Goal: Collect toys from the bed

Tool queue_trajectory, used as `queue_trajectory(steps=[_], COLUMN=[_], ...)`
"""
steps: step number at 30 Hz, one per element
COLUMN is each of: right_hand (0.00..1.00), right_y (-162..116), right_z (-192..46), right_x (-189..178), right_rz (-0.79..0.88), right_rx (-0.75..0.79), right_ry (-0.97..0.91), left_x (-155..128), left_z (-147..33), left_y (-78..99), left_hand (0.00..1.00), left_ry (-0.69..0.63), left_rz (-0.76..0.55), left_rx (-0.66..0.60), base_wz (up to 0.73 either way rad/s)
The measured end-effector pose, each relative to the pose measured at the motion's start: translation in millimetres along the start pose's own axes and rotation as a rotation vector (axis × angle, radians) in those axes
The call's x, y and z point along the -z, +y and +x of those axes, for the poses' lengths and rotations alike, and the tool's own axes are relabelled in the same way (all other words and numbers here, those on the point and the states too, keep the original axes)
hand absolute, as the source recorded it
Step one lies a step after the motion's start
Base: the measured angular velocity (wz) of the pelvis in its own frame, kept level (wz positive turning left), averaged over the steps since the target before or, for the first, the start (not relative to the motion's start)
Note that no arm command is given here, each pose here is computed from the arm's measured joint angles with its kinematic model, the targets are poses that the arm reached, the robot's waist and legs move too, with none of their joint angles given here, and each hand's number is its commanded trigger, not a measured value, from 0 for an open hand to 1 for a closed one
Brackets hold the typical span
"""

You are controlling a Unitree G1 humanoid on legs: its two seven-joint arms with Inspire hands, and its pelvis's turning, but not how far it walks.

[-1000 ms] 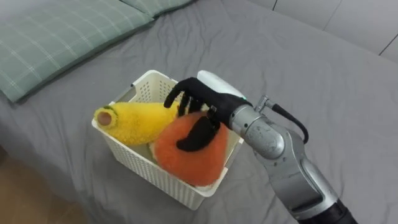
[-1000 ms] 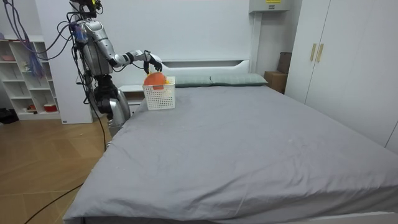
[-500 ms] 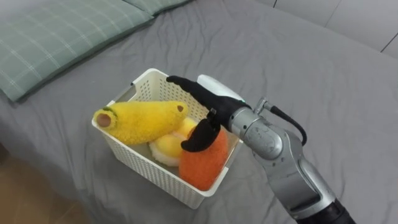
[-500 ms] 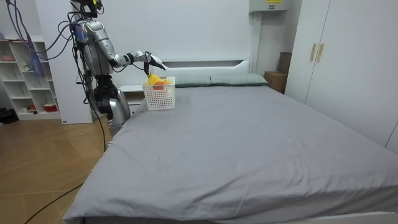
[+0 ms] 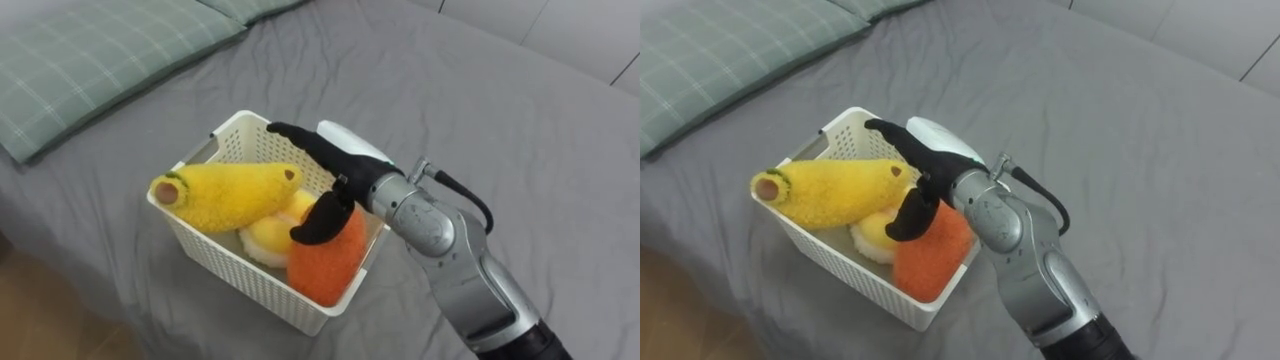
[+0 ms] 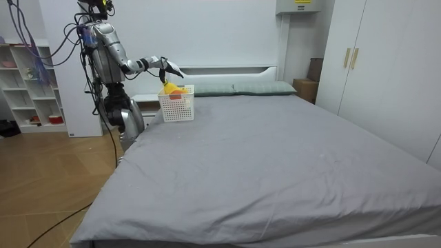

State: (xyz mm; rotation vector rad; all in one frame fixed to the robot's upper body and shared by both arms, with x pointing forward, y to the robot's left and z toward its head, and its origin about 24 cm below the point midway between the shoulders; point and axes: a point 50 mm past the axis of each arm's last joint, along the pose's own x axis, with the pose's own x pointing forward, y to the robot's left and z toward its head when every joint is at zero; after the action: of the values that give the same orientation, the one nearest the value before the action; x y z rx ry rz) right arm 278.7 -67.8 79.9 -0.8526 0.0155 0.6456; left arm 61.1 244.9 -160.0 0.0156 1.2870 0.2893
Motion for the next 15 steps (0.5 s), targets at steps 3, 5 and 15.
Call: queue_trajectory(steps=[3, 5, 15], right_hand=[0.0, 0.0, 0.0], right_y=[-2.4, -7.1, -51.4], right_z=[-0.9, -2.4, -21.5], right_x=[2.4, 5.3, 33.5], right_rz=[0.009, 0.025, 0.238], right_rx=[0.017, 0.058, 0.37], right_ry=[0.003, 0.003, -0.021], left_x=[-1.2, -3.7, 9.7], left_z=[0.1, -0.3, -2.4], left_y=[-0.2, -1.2, -1.7], left_hand=[0.0, 0.0, 0.0], left_ry=[-0.003, -0.018, -0.011], left_rz=[0.0, -0.004, -0.038], left_rx=[-0.003, -0.008, -0.036], base_wz=[0.0, -0.04, -0.09])
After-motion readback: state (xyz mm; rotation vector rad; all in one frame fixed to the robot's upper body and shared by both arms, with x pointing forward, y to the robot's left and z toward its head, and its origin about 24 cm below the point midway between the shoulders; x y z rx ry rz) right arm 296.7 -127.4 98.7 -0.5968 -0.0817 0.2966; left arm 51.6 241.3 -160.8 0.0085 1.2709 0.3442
